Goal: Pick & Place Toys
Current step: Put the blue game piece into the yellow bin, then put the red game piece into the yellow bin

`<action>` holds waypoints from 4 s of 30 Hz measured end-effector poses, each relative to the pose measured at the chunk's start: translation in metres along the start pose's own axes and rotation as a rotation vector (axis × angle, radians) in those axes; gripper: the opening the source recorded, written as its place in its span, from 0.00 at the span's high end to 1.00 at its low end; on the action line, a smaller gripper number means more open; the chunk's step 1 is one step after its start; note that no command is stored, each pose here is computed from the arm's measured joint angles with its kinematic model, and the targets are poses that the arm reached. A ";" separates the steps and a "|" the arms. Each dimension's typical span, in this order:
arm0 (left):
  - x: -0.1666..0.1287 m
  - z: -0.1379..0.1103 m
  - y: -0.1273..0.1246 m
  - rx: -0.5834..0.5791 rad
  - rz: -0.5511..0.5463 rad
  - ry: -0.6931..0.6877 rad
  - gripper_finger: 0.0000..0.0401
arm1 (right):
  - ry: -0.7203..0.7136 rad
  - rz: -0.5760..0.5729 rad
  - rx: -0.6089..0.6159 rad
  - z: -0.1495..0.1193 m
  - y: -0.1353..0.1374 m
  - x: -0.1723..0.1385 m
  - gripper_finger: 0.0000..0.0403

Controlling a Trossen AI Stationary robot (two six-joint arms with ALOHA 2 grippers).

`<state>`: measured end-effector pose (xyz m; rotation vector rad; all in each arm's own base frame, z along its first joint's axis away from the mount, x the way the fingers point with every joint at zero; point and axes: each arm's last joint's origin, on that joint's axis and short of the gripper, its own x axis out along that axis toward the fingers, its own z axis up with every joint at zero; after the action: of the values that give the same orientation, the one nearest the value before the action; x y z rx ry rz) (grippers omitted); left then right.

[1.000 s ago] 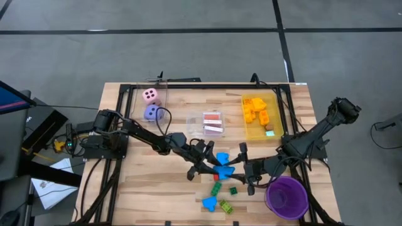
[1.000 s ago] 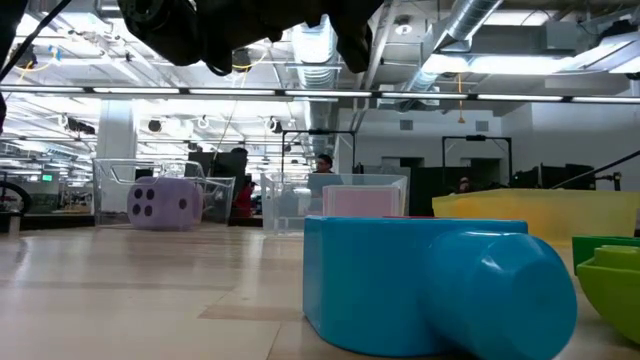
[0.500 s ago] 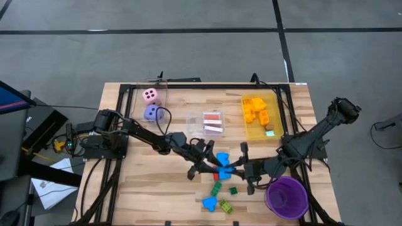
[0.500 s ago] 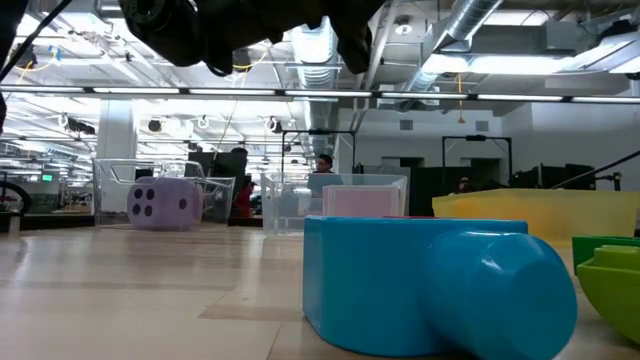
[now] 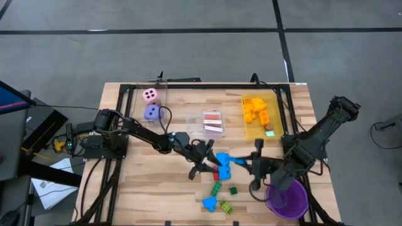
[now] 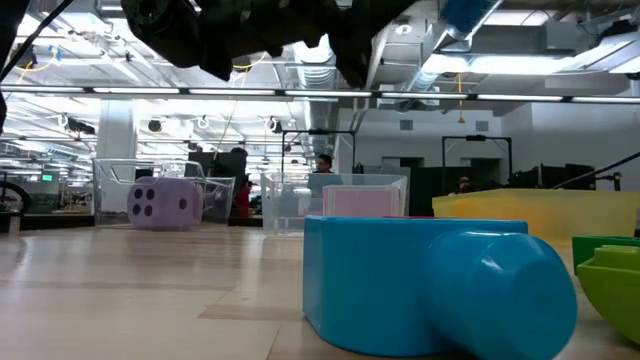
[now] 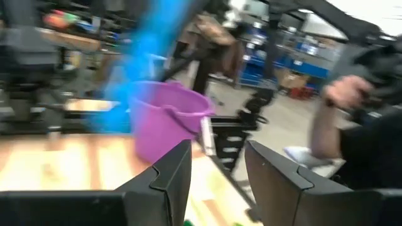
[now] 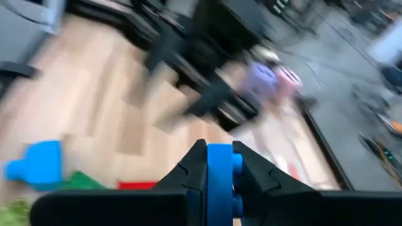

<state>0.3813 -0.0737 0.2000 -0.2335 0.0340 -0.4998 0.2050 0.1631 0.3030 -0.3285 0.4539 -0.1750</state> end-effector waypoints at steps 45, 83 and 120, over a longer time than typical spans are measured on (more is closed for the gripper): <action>-0.051 0.085 -0.100 0.406 0.061 0.074 0.64 | 0.432 -0.999 0.655 -0.162 -0.120 -0.007 0.88; -0.052 0.083 -0.097 0.403 0.068 0.098 0.64 | 0.524 -1.097 0.650 -0.189 -0.142 0.021 0.81; -0.052 0.080 -0.095 0.403 0.134 0.137 0.64 | 0.384 -0.844 0.593 -0.134 -0.120 0.011 0.58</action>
<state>0.2979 -0.1123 0.2984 0.1973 0.0811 -0.3790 0.1428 0.0118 0.2270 0.1243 0.5951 -1.1859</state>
